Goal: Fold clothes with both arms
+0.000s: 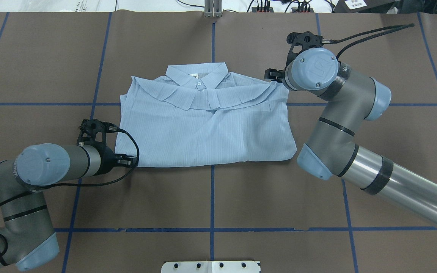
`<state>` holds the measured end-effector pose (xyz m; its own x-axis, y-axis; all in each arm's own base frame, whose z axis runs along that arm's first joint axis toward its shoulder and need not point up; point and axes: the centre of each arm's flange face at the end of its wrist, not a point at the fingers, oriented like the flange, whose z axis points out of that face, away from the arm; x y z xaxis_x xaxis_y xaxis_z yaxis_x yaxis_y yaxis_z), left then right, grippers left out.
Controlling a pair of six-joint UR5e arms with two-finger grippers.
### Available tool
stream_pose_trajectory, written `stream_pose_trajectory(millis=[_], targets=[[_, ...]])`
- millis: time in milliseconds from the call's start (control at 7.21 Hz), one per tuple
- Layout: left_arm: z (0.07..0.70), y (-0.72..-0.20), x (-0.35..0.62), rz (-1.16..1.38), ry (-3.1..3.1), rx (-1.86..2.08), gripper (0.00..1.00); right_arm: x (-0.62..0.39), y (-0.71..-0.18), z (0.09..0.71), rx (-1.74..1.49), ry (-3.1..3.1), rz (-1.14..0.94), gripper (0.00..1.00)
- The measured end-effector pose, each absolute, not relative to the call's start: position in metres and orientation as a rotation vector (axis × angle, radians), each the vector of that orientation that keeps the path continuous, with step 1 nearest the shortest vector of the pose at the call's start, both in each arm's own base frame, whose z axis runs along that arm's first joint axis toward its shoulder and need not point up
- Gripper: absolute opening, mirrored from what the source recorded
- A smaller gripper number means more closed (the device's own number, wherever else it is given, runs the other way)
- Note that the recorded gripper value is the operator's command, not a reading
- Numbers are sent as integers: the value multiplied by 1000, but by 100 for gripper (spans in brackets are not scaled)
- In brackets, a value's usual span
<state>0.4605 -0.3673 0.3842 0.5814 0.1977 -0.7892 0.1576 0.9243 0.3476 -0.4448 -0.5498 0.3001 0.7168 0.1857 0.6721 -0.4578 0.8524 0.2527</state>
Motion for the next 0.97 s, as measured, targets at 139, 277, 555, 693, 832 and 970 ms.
stream_pose_trajectory(millis=[139,277,555,693,832,970], targets=[[381,-368,462,24,964,409,0,-445,-550,300,424,-685,367,100],[378,-368,460,23,968,412,0,-445,-550,301,424,-684,366,100],[379,-372,442,32,960,437,0,-445,-550,301,424,-683,365,100],[387,-383,424,56,929,473,0,-446,-549,299,423,-687,368,100],[399,-403,402,80,877,520,0,-448,-549,296,423,-693,374,100],[417,-434,377,90,808,564,0,-449,-549,292,424,-699,377,100]])
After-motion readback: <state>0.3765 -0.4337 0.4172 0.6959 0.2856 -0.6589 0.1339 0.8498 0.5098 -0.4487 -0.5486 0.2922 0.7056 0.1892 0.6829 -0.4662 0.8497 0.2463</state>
